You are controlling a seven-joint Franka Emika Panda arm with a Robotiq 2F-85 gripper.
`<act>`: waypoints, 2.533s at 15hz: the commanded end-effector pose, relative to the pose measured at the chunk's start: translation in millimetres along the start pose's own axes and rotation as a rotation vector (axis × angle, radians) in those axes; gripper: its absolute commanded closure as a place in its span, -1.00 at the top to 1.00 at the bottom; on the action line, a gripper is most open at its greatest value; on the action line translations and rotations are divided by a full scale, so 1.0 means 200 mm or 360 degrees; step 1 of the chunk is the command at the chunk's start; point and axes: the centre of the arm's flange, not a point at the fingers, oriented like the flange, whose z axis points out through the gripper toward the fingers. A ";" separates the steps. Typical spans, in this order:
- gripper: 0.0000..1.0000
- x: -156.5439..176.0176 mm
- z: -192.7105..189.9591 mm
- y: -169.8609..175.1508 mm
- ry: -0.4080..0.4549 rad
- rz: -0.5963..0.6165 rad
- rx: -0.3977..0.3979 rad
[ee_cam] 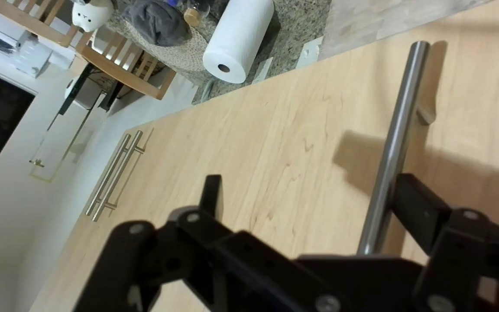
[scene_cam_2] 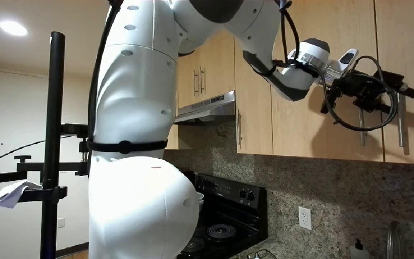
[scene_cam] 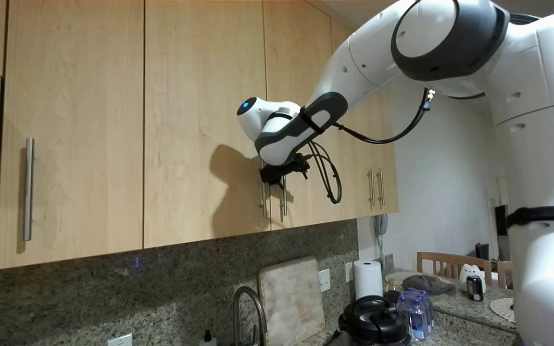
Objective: Open the right upper cabinet door
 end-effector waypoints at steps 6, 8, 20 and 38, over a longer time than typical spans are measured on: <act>1.00 0.00 0.01 -0.07 0.0113 0.0110 0.0039; 1.00 -0.03 0.00 -0.07 0.0112 0.0197 0.0068; 1.00 -0.18 -0.02 -0.06 0.0205 0.0604 0.0095; 1.00 -0.22 0.06 0.00 0.0312 0.0446 0.0061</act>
